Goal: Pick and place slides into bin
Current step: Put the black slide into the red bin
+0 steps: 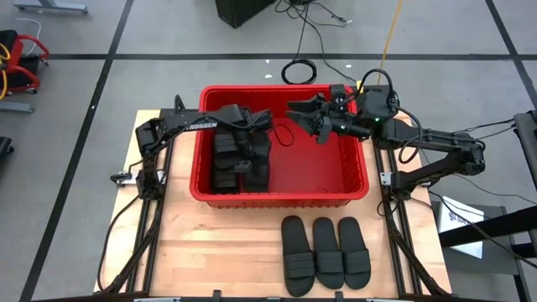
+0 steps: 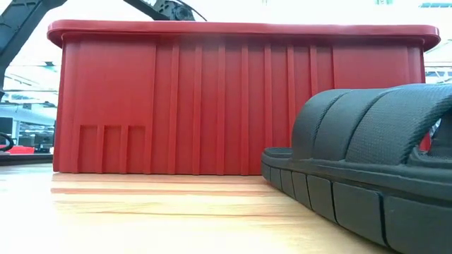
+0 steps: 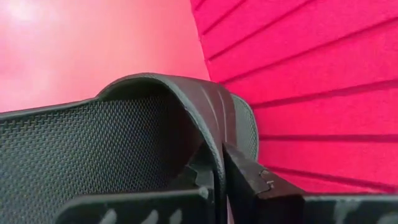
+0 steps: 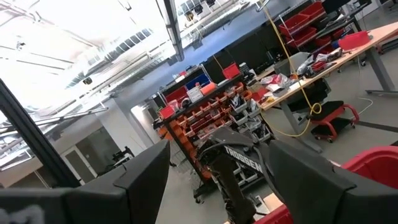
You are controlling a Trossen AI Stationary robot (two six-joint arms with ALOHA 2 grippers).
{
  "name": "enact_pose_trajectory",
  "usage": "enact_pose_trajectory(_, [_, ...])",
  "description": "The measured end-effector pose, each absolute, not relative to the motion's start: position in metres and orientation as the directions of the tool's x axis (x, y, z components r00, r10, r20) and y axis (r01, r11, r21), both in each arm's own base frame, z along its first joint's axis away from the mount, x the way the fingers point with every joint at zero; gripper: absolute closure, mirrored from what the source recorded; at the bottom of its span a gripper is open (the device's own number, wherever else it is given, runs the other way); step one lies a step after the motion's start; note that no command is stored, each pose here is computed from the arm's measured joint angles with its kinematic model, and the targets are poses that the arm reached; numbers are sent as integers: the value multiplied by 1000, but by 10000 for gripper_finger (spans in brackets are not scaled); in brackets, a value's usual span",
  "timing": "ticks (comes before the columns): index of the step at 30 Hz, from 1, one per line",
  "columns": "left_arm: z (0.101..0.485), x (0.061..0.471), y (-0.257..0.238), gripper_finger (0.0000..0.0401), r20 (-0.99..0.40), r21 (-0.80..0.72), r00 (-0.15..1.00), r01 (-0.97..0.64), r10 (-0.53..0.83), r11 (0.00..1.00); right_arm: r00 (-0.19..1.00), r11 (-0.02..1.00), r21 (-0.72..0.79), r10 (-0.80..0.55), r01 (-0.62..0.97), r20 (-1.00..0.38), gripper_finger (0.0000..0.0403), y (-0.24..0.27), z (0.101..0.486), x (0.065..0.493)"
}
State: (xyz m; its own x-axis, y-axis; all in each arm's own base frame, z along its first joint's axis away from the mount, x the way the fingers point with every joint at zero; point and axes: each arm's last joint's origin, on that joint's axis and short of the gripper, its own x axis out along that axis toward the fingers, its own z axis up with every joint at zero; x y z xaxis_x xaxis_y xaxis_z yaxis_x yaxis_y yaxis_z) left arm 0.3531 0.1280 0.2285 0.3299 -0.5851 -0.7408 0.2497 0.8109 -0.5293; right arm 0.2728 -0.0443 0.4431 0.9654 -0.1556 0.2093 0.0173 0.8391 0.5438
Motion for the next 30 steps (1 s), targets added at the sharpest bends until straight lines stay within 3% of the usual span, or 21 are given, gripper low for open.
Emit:
enact_pose_trajectory(9, [207, 353, 126, 394, -698, -574, 368, 224, -614, 787, 965, 838, 545, -159, 20, 209, 138, -45, 443, 273])
enact_pose_trajectory(19, [191, 344, 123, 397, -706, -604, 328, 183, -628, 776, 965, 838, 545, -160, 21, 209, 138, -45, 443, 273])
enact_pose_trajectory(30, [183, 339, 121, 367, -707, -631, 308, 130, -636, 764, 965, 839, 544, -160, 22, 209, 138, -45, 443, 273])
